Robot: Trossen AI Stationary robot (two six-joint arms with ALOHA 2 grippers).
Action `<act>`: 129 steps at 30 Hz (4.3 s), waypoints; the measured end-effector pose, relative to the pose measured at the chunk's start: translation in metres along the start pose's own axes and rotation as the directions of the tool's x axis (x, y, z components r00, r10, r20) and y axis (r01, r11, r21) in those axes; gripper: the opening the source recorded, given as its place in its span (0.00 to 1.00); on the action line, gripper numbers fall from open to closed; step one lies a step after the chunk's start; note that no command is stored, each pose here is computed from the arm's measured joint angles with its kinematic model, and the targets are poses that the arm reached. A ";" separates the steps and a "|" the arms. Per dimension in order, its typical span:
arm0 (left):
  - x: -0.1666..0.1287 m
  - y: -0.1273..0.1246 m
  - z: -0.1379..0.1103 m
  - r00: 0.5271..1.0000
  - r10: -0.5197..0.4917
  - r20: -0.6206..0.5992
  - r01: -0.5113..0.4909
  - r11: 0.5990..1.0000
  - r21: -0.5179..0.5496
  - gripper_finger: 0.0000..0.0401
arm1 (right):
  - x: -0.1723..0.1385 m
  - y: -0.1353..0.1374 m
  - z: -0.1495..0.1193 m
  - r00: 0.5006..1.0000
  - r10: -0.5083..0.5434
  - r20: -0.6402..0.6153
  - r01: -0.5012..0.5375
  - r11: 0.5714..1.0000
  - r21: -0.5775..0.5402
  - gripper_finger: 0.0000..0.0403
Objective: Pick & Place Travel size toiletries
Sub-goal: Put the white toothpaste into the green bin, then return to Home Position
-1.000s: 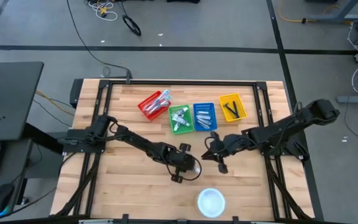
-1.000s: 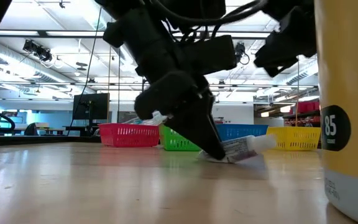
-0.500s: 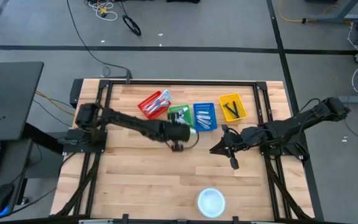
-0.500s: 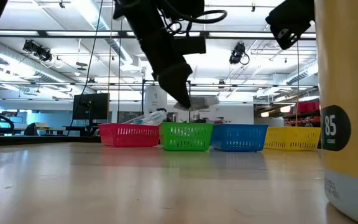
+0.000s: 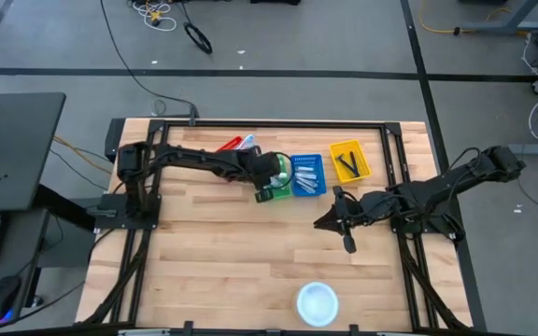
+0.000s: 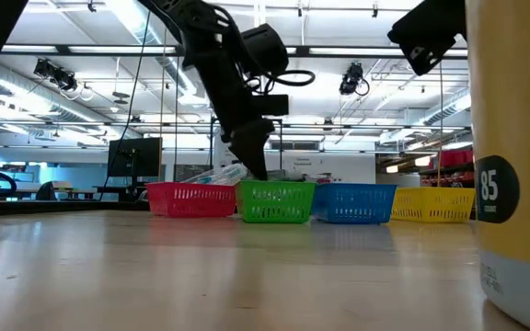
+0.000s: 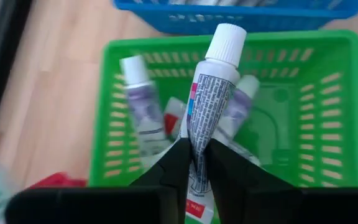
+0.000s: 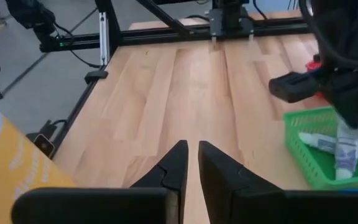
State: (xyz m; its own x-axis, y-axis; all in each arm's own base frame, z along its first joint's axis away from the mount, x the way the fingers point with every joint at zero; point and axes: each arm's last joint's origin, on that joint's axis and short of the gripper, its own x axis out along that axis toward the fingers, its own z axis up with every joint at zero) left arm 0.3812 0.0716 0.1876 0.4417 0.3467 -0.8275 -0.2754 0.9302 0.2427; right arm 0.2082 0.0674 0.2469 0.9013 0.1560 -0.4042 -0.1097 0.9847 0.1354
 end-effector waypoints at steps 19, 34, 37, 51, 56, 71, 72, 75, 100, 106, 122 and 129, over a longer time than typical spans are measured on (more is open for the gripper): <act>-0.087 -0.003 0.010 0.996 -0.052 0.076 0.063 0.986 -0.154 0.46 | 0.001 -0.003 -0.001 1.000 0.023 -0.021 -0.024 0.999 -0.046 0.11; -0.219 0.011 -0.132 0.857 -0.124 0.500 0.252 0.947 -0.197 0.45 | 0.001 -0.001 -0.001 0.997 0.070 -0.025 -0.071 0.996 -0.045 0.11; -0.208 0.008 -0.164 0.771 -0.161 0.616 0.351 0.915 -0.200 0.44 | 0.003 -0.001 -0.001 0.997 0.072 -0.022 -0.073 0.996 -0.050 0.11; -0.165 -0.001 -0.221 0.587 -0.264 0.765 0.439 0.898 -0.027 0.44 | 0.008 -0.004 0.005 0.999 0.032 0.042 -0.031 0.999 -0.025 0.11; -0.163 0.002 -0.222 0.614 -0.170 0.770 0.410 0.903 -0.127 0.44 | 0.007 -0.002 0.005 0.994 0.101 0.035 -0.100 0.995 -0.012 0.11; -0.163 0.001 -0.222 0.615 -0.174 0.769 0.420 0.898 -0.132 0.44 | 0.007 -0.002 0.004 0.994 0.108 0.028 -0.108 0.994 0.006 0.11; -0.163 0.001 -0.222 0.615 -0.174 0.769 0.415 0.901 -0.129 0.44 | 0.007 -0.002 0.004 0.994 0.108 0.028 -0.108 0.994 0.006 0.11; -0.163 0.001 -0.222 0.615 -0.174 0.769 0.403 0.908 -0.117 0.44 | 0.007 -0.002 0.004 0.994 0.107 0.028 -0.108 0.994 0.006 0.11; -0.163 0.001 -0.222 0.615 -0.174 0.769 0.404 0.907 -0.118 0.44 | 0.006 -0.008 0.017 0.970 -0.145 0.195 0.130 0.988 0.090 0.11; -0.163 0.001 -0.222 0.616 -0.174 0.769 0.404 0.907 -0.118 0.44 | 0.004 -0.004 0.025 0.962 -0.060 0.265 0.036 0.995 0.095 0.11; -0.163 0.001 -0.222 0.616 -0.174 0.769 0.400 0.909 -0.115 0.44 | 0.001 -0.001 0.036 0.930 0.031 0.366 -0.047 0.998 0.036 0.11; -0.163 0.001 -0.222 0.616 -0.174 0.769 0.400 0.909 -0.115 0.44 | 0.001 -0.002 0.036 0.929 0.029 0.368 -0.046 0.998 0.037 0.11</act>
State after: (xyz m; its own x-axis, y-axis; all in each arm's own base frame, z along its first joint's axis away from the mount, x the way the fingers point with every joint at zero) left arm 0.1196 -0.0104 0.2107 0.9760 0.1447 -0.1626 -0.1721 0.9704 -0.1692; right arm 0.2244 0.0632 0.2788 0.9887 0.1451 -0.0389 -0.1354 0.9730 0.1870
